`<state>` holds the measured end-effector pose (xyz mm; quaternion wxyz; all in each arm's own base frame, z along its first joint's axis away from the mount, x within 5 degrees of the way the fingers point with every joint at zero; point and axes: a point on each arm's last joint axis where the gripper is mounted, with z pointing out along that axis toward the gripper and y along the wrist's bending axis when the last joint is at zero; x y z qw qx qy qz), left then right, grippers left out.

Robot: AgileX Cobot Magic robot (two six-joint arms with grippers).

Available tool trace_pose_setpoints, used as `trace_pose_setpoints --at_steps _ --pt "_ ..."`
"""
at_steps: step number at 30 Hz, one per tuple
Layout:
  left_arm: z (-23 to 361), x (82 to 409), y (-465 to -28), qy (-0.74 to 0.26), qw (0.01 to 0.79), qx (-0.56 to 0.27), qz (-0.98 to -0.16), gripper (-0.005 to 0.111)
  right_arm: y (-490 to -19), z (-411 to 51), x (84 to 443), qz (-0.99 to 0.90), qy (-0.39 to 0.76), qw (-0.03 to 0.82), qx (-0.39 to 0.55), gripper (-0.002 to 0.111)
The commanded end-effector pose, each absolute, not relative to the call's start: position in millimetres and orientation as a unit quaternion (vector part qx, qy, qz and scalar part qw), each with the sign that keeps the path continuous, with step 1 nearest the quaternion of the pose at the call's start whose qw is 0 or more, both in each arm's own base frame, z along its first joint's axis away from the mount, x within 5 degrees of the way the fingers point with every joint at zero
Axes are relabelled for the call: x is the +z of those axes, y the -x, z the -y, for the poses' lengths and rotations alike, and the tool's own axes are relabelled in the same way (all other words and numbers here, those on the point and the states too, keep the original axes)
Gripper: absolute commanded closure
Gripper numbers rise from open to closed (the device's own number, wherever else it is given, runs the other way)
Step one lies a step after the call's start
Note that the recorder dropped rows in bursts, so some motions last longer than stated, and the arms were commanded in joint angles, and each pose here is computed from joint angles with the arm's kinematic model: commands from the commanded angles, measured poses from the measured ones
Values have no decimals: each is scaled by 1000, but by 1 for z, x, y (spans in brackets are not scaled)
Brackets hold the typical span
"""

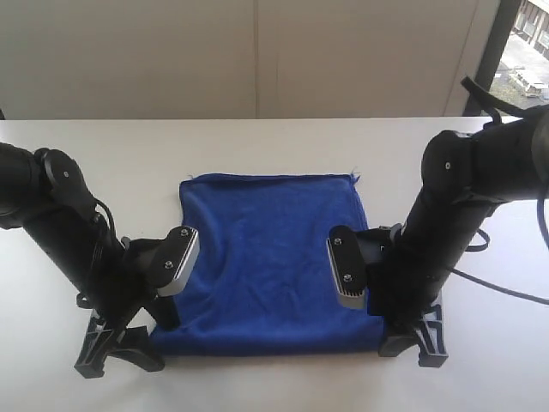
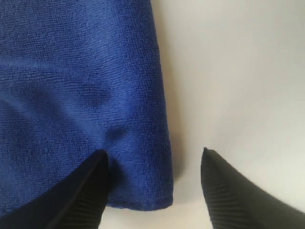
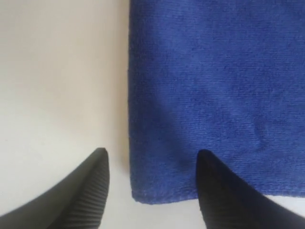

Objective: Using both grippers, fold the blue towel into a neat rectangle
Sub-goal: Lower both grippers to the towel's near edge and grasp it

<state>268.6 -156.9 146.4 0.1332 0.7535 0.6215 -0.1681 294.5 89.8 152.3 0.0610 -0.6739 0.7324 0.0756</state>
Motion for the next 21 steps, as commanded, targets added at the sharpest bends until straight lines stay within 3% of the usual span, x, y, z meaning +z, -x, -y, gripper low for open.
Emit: trace_pose_setpoints --at_steps 1,9,14,17,21 --pt "158 145 -265 -749 130 -180 -624 45 -290 -88 146 -730 677 73 62 56" --pt "158 141 -266 -748 127 -179 -626 45 -288 -87 137 -735 671 82 53 58" --pt "158 135 -266 -747 117 -184 -628 48 -288 -87 127 -738 669 67 64 77" --pt "158 135 -266 -745 116 -185 -630 62 -287 -87 124 -738 668 58 71 88" --pt "158 136 -262 -743 99 -206 -629 92 -283 -87 127 -740 665 46 84 106"
